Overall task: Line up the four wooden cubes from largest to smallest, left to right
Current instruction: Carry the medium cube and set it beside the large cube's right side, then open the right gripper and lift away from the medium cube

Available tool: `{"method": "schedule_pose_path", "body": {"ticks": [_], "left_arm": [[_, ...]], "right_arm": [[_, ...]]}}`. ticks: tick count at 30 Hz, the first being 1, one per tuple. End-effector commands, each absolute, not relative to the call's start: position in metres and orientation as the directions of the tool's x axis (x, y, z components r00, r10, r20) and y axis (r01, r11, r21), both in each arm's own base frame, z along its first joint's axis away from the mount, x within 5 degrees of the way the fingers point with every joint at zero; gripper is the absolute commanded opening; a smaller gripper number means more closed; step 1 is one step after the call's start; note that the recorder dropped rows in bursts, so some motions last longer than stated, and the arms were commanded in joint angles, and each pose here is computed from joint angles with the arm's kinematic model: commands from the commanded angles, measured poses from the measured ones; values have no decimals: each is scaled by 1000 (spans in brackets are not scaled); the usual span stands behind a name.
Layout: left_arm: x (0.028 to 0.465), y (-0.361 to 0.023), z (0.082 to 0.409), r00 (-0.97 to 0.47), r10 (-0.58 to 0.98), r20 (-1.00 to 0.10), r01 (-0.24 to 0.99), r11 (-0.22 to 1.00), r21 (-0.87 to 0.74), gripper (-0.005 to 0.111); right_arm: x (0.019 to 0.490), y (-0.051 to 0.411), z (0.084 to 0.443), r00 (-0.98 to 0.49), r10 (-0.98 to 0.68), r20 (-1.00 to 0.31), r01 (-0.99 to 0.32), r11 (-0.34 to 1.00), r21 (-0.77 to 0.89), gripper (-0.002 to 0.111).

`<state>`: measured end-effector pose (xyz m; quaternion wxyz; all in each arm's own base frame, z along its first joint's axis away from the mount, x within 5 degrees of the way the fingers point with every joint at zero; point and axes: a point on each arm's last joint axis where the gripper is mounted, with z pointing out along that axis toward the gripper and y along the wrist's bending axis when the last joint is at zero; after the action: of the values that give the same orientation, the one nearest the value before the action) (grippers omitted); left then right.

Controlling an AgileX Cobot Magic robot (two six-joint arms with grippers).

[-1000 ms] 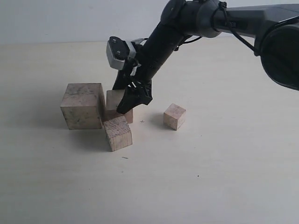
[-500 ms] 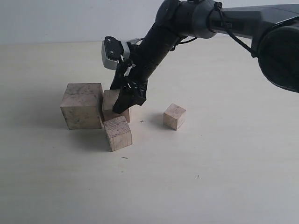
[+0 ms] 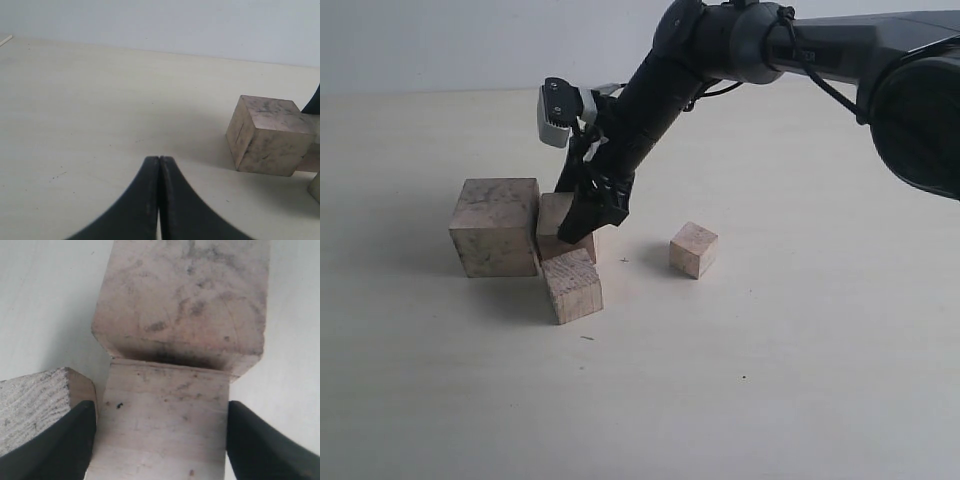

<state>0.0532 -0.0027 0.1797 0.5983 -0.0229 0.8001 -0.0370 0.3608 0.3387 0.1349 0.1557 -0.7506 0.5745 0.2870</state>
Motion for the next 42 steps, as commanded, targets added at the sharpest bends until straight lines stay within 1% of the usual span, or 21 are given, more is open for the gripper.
{"method": "schedule_pose_path", "body": {"ticks": [1,7,9,11,14,23,25,27,31,34,38,40,42], "left_arm": [[53,-3,181,-268,-85,-960,14,996,-93,0],[53,-3,181,-268,-85,-960,14,996,-93,0],[53,-3,181,-268,-85,-960,14,996,-93,0],[53,-3,181,-268,-85,-960,14,996,-93,0],[53,-3,181,-268,-85,-960,14,996,-93,0],[53,-3,181,-268,-85,-960,14,996,-93,0],[53,-3,181,-268,-85,-960,14,996,-93,0],[53,-3,181,-268,-85,-960,14,996,-93,0],[53,-3,181,-268,-85,-960,14,996,-93,0],[53,-3,181,-268,-85,-960,14,996,-93,0],[53,-3,181,-268,-85,-960,14,996,-93,0],[53,-3,181,-268,-85,-960,14,996,-93,0],[53,-3,181,-268,-85,-960,14,996,-93,0]], "right_arm": [[360,341,123,158,-778,-608,-951,-286,119,0],[360,341,121,149,-775,-614,-950,-285,129,0],[360,341,121,149,-775,-614,-950,-285,129,3],[360,341,121,149,-775,-614,-950,-285,129,9],[360,341,121,149,-775,-614,-950,-285,129,22],[360,342,121,146,-774,-616,-950,-283,130,79],[360,342,124,122,-775,-620,-956,-260,136,86],[360,343,125,107,-774,-624,-959,-247,143,88],[360,343,136,100,-769,-632,-963,-235,134,88],[360,343,150,99,-761,-641,-967,-225,118,88],[358,340,177,52,-764,-643,-978,-170,123,88],[356,337,193,-40,-780,-624,-983,-81,164,87],[355,331,212,-182,-796,-578,-974,66,216,82]]}}
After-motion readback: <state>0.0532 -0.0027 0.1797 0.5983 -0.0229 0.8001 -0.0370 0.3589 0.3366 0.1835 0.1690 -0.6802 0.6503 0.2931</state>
